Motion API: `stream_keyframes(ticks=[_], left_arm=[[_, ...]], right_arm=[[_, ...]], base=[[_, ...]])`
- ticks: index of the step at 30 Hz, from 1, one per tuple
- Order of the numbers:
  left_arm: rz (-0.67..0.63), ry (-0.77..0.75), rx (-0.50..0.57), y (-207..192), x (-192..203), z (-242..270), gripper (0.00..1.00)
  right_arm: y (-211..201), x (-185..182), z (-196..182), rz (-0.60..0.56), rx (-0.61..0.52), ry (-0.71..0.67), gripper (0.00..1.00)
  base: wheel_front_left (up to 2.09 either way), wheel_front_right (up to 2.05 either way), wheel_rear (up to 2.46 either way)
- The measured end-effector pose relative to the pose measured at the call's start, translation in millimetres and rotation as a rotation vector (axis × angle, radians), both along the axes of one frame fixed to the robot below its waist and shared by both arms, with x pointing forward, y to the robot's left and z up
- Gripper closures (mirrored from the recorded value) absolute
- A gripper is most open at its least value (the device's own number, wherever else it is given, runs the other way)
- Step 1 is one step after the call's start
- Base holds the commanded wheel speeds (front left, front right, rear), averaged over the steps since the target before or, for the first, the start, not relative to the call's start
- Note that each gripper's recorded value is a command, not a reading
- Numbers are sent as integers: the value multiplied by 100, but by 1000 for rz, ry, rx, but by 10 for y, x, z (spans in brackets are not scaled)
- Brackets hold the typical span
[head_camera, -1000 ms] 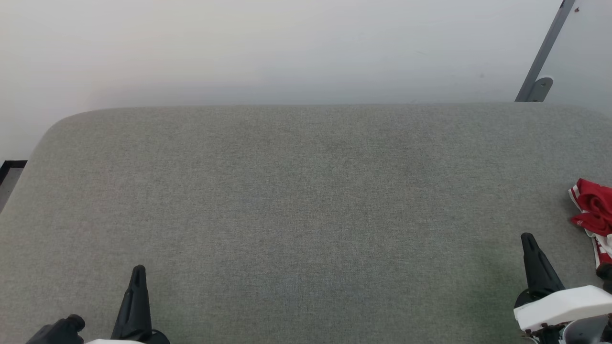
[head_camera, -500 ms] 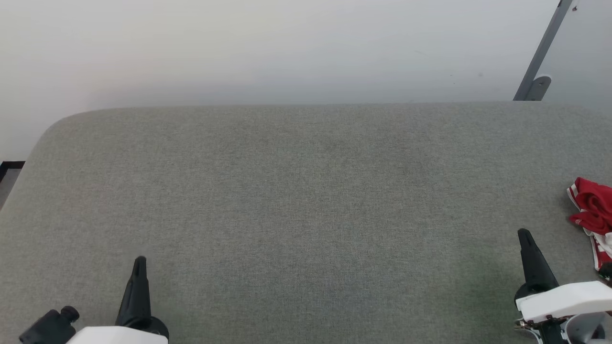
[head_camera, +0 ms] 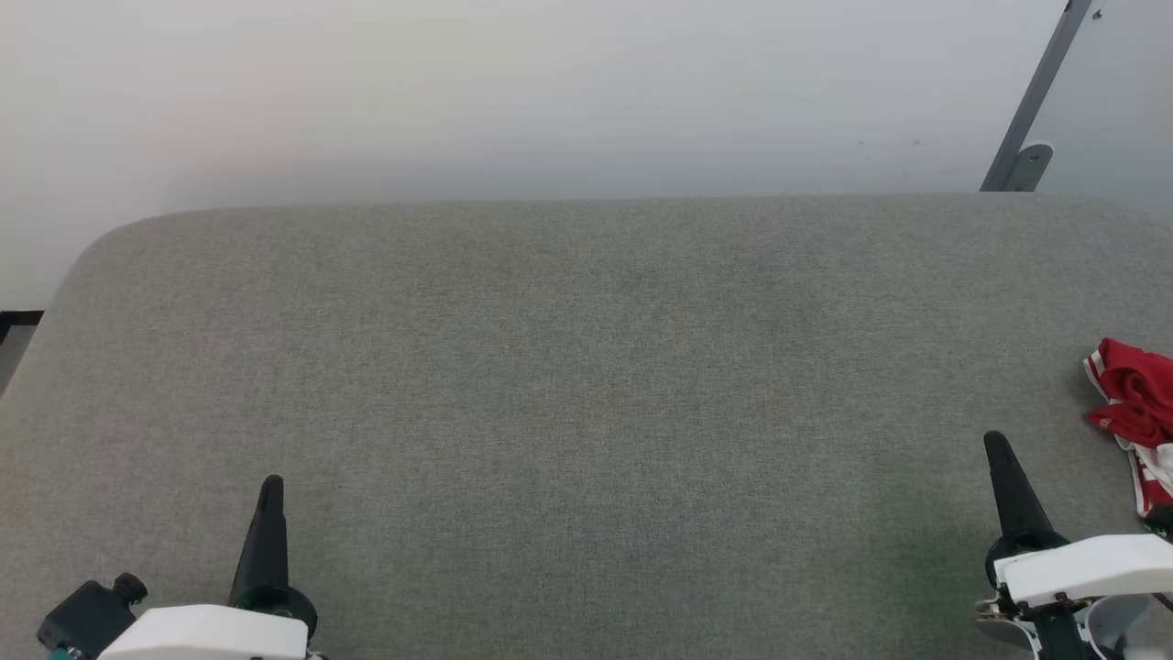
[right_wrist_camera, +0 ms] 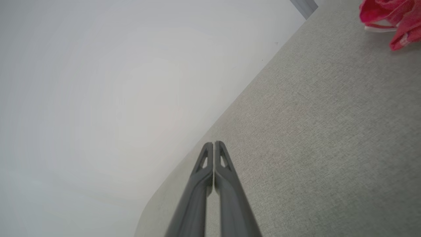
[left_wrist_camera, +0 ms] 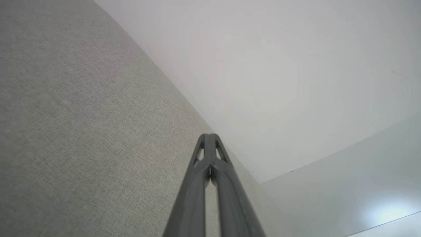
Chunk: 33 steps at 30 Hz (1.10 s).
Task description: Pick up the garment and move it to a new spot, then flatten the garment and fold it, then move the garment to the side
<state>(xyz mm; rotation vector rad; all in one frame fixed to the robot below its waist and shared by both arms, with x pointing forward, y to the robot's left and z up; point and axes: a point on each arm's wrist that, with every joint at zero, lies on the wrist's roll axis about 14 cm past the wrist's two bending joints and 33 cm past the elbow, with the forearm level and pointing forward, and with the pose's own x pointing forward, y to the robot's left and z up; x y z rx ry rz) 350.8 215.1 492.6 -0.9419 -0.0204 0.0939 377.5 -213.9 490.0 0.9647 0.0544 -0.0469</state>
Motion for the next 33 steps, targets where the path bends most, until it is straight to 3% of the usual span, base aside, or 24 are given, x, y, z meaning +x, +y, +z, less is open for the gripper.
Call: stream_keyframes(ticks=[33], left_arm=[[-32, -8, -332, -73, 185, 22, 100]], right_arm=[[79, 56, 64, -8, 318, -25, 100]], base=[[0, 0, 0]])
